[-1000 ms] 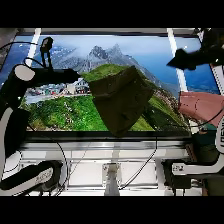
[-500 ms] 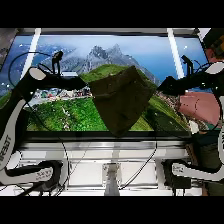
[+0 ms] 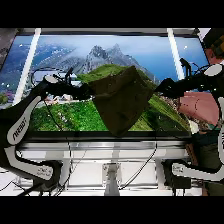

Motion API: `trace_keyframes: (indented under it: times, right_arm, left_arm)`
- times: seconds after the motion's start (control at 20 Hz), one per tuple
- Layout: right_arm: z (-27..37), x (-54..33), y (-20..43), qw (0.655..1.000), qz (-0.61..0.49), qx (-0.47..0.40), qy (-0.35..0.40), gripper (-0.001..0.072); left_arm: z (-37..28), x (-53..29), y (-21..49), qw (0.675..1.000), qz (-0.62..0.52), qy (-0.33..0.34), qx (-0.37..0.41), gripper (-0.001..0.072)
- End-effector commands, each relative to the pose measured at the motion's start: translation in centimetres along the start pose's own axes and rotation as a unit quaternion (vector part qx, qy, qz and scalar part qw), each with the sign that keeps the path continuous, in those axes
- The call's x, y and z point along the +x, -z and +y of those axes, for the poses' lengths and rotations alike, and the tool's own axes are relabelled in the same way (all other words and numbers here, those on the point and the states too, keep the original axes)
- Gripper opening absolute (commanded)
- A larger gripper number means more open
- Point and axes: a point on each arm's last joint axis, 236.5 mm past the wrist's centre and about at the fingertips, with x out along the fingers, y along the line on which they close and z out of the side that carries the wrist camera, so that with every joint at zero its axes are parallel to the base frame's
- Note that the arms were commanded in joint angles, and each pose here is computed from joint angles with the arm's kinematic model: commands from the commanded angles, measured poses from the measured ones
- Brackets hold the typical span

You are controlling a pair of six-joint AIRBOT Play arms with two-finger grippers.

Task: Fold the clothes and pants, and hang the long-sleeved shirts on hangers.

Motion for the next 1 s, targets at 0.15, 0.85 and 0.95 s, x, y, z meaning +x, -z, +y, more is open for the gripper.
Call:
trace_keyframes:
  times: [0.15,0.85,0.95]
  right_arm:
    - [0.2,0.0,-0.5,1.0,-0.011,0.002,-0.003,0.0577]
    - [0.1,-0.1,-1.4,1.0,-0.029,0.001,0.0,0.0251]
    - [0.0,-0.2,-2.0,0.999,-0.042,0.002,0.002,0.0034]
  left_arm:
    - [-2.3,0.8,0.0,0.998,0.003,0.056,-0.04,0.0451]
    - [-5.7,-0.8,-7.7,0.989,-0.111,0.096,-0.004,0.0009]
    - [-7.5,-2.7,-10.9,0.982,-0.162,0.096,0.018,0.0009]
